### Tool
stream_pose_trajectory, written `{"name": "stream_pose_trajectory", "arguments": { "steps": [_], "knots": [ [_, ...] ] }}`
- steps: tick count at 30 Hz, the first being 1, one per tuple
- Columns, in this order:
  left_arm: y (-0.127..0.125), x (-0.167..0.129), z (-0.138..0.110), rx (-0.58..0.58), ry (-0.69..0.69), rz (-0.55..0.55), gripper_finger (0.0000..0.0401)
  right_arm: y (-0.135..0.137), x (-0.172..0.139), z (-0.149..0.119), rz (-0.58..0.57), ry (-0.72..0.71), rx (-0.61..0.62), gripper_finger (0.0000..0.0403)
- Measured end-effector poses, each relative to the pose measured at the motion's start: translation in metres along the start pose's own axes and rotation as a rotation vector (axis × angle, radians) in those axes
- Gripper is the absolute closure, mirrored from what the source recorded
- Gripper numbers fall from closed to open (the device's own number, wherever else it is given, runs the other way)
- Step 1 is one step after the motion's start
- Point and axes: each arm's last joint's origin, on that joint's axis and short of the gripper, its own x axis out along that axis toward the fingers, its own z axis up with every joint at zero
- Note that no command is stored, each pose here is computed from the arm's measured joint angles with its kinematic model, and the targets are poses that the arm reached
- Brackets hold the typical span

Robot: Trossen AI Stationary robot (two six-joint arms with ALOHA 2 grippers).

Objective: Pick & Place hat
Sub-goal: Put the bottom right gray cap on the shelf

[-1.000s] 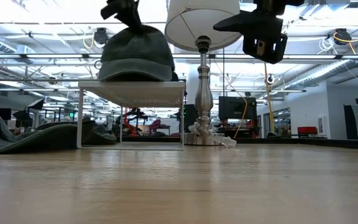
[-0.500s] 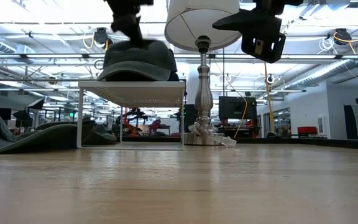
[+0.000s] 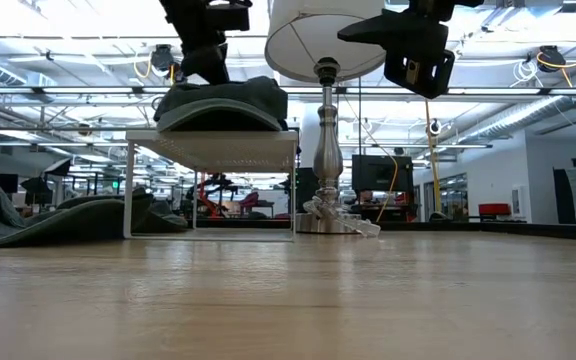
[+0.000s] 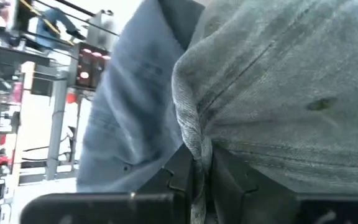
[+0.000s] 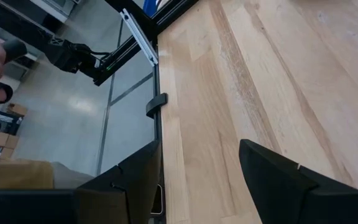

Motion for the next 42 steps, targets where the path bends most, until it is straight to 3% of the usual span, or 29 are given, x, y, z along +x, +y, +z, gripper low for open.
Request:
{"name": "stream_pose_trajectory", "arguments": {
  "steps": [7, 13, 15, 21, 30, 37, 42],
  "knots": [
    [0.002, 0.0, 0.002, 0.081, -0.008, 0.036, 0.0377, 0.0, 0.0, 0.0, 0.005, -0.003, -0.018, 0.0188],
    [0.01, 0.001, 0.007, 0.088, -0.029, 0.124, 0.0377, 0.001, 0.0, 0.0, 0.006, -0.005, -0.018, 0.0188],
    [0.013, 0.004, 0.005, 0.078, -0.039, 0.1, 0.037, 0.001, 0.0, 0.001, 0.012, -0.009, -0.019, 0.0188],
    [0.012, 0.012, -0.002, 0.038, -0.032, 0.019, 0.0327, 0.002, 0.0, 0.001, 0.017, -0.013, -0.017, 0.0188],
    [0.01, 0.01, 0.0, 0.089, -0.043, 0.011, 0.0255, 0.002, 0.0, 0.001, 0.019, -0.012, -0.017, 0.0188],
    [0.009, 0.01, -0.001, 0.09, -0.04, 0.008, 0.0179, 0.002, 0.0, 0.001, 0.018, -0.012, -0.017, 0.0188],
    [0.015, 0.0, -0.001, 0.066, -0.052, 0.033, 0.0148, 0.002, 0.0, 0.001, 0.018, -0.012, -0.018, 0.0188]
  ]
}}
